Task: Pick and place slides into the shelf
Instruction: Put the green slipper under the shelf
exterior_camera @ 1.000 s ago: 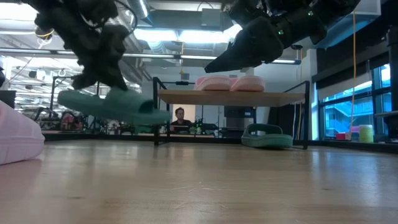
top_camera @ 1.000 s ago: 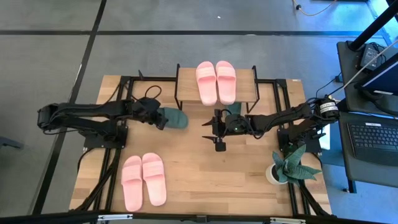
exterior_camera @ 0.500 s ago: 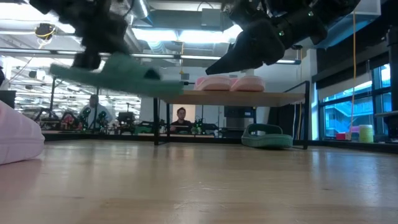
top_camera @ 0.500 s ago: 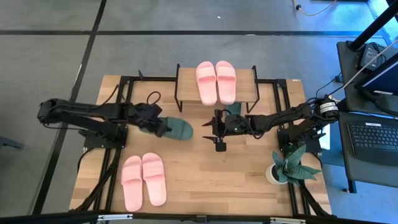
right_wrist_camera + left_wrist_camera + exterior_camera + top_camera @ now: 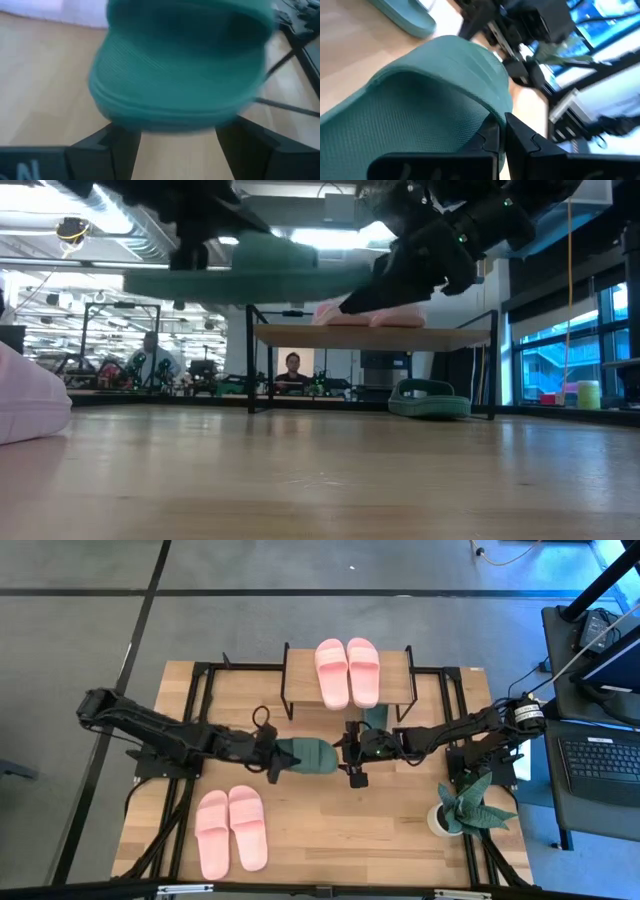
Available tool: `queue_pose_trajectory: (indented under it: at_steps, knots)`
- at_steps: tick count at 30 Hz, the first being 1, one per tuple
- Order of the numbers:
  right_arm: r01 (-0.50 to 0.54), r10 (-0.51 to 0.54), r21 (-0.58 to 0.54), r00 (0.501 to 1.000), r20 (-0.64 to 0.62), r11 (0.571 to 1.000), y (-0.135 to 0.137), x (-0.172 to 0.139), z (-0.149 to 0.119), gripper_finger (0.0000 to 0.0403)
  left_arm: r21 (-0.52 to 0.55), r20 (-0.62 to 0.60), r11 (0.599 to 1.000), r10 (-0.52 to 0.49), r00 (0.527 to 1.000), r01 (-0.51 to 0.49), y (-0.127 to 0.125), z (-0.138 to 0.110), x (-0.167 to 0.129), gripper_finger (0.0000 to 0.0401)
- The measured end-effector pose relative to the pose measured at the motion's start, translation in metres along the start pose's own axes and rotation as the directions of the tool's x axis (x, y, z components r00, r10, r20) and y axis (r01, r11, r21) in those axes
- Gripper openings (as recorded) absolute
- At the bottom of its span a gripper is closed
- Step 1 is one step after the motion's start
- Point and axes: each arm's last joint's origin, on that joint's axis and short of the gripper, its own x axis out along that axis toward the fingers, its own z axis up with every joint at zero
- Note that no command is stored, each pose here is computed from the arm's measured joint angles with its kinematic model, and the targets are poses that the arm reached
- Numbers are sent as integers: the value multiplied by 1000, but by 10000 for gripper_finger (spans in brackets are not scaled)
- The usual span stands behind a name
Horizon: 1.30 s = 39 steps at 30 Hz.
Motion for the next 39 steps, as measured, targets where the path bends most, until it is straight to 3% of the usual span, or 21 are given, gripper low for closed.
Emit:
queue_pose_trajectory:
  at_steps: [9,20,28,35,39]
  knots:
    - [181,-193,-121,977,-96,976,21,-5,-3,245,-11,93,1000,13,996,-12,1,-12,32,2]
    - [148,-177,-144,960,-216,979,42,-12,-13,245,-10,165,1000,-27,986,29,2,-32,64,2]
    - [144,-178,-158,957,-230,977,48,-14,-15,245,-28,173,999,-37,984,42,11,-47,84,6]
    - [145,-175,-138,954,-243,980,48,-14,-16,245,2,159,1000,-20,987,20,16,-53,89,3]
    - [147,-176,-133,954,-243,980,48,-14,-16,245,31,166,999,-20,986,15,15,-52,89,22]
